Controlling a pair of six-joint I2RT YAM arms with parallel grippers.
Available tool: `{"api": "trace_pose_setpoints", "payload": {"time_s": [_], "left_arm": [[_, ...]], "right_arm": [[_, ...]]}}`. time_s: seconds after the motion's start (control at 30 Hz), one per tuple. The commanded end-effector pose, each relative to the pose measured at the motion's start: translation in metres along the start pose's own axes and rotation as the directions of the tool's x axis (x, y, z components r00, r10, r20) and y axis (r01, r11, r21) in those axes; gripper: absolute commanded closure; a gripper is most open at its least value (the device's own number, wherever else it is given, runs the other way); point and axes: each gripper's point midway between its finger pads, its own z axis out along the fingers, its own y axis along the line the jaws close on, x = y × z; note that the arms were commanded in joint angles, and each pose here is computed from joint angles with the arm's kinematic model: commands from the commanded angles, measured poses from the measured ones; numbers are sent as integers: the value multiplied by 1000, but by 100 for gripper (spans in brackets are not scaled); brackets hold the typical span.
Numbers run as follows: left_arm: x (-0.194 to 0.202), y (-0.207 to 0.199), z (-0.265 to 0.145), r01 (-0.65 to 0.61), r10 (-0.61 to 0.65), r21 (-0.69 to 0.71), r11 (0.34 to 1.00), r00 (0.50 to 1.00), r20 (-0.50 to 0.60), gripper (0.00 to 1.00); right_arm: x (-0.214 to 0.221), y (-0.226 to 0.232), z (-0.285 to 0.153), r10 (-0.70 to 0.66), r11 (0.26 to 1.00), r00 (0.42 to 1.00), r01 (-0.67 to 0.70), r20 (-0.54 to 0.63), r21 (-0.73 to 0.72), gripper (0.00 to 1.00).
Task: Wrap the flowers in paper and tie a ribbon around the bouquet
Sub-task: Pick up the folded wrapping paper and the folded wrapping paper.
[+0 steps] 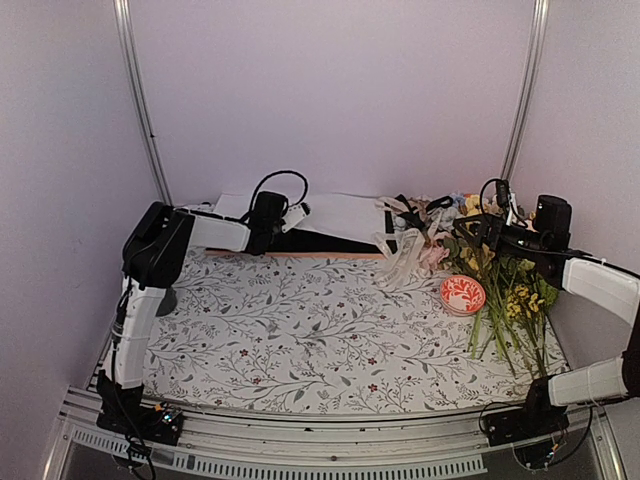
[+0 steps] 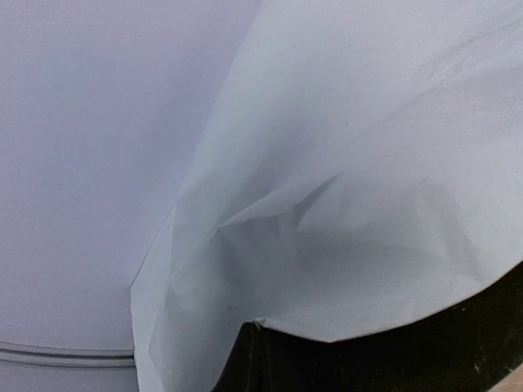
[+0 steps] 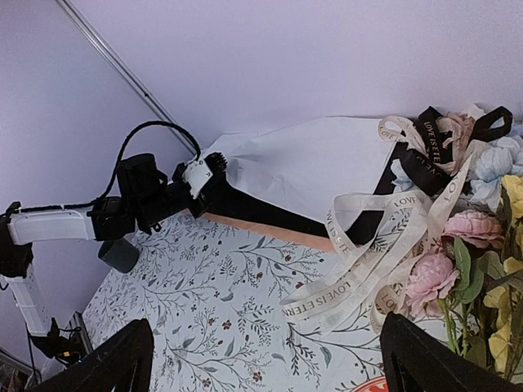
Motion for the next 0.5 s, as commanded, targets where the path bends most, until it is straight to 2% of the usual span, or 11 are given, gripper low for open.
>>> {"api": "trace_pose_setpoints", "payload": {"time_s": [0.0, 0.13, 0.3, 0.37, 0.47], "left_arm": [[-2, 86, -13, 191, -206, -214, 958, 977, -50, 100], [3, 157, -38, 313, -354, -384, 869, 934, -38, 100], [7, 218, -72, 358, -420, -515, 779, 907, -6, 100], [2, 235, -88, 384, -442, -534, 754, 897, 21, 100], [-23, 250, -117, 462, -485, -464, 756, 871, 78, 100]], "right_arm": [[-18, 14, -5, -49, 999, 998, 49, 33, -18, 1], [-20, 17, -6, -51, 998, 998, 52, 40, -23, 1], [-26, 25, -12, -65, 997, 996, 67, 57, -29, 1], [-28, 28, -15, -72, 997, 995, 74, 63, -31, 1], [-32, 33, -18, -80, 996, 994, 82, 69, -35, 1]]}}
